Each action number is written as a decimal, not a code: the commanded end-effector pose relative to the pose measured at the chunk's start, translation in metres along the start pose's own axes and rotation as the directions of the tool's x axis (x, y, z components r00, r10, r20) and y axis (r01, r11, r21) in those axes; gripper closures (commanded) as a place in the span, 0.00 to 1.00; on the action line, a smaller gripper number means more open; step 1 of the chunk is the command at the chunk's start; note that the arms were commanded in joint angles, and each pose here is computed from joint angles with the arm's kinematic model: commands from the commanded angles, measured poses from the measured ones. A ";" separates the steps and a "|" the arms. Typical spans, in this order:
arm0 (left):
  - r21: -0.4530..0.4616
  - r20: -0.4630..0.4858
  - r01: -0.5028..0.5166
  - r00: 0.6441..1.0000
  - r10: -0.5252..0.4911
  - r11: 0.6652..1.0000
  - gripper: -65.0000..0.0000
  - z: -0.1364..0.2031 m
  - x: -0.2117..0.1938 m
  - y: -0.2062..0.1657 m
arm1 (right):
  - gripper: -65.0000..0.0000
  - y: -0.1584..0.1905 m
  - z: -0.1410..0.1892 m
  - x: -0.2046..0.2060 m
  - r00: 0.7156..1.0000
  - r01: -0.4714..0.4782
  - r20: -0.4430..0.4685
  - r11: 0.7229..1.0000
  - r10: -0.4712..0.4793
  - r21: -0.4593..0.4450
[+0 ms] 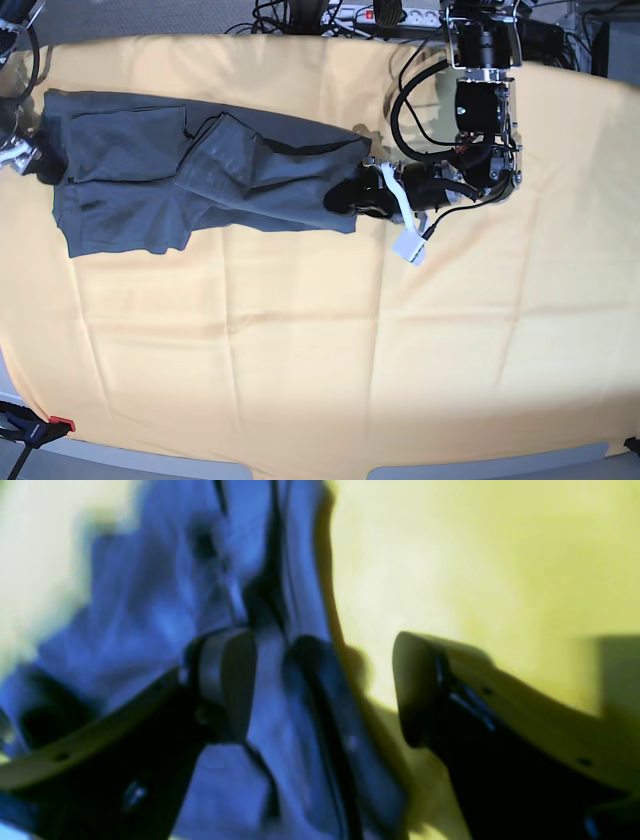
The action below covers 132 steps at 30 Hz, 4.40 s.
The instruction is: Fold the T-shirt properly
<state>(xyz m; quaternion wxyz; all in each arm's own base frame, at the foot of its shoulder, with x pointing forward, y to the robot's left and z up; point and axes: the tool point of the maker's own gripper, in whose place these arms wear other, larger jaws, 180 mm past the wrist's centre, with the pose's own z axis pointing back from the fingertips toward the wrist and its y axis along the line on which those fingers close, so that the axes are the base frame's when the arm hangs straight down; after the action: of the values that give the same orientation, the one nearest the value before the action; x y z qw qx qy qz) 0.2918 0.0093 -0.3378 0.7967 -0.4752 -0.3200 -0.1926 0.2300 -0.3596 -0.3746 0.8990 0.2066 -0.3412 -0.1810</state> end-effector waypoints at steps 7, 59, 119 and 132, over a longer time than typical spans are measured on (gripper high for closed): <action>-0.022 0.051 0.029 0.998 -0.027 0.999 1.00 0.001 0.018 -0.006 | 0.31 0.026 -0.012 -0.013 0.994 0.098 -0.068 0.962 -0.084 0.253; 0.179 0.186 -0.004 0.982 -0.030 0.984 0.90 0.093 0.040 0.051 | 1.00 0.282 0.047 -0.017 0.687 -0.707 0.291 0.522 0.666 0.477; 0.150 0.206 -0.009 0.978 -0.023 0.989 0.90 0.117 0.041 0.048 | 1.00 0.274 -0.019 -0.131 0.591 -0.697 0.044 0.482 0.806 0.532; -0.032 0.231 0.146 0.963 -0.135 0.989 0.91 0.123 0.083 -0.004 | 1.00 0.316 0.000 -0.056 0.481 -0.862 0.323 0.374 0.815 0.342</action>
<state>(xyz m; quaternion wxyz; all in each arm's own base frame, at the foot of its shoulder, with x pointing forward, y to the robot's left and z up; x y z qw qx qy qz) 0.3054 0.1153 -0.2498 0.7414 -0.4895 -0.4195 -0.1865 0.2484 -0.0635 -0.2509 0.7717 0.2081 -0.4721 0.3719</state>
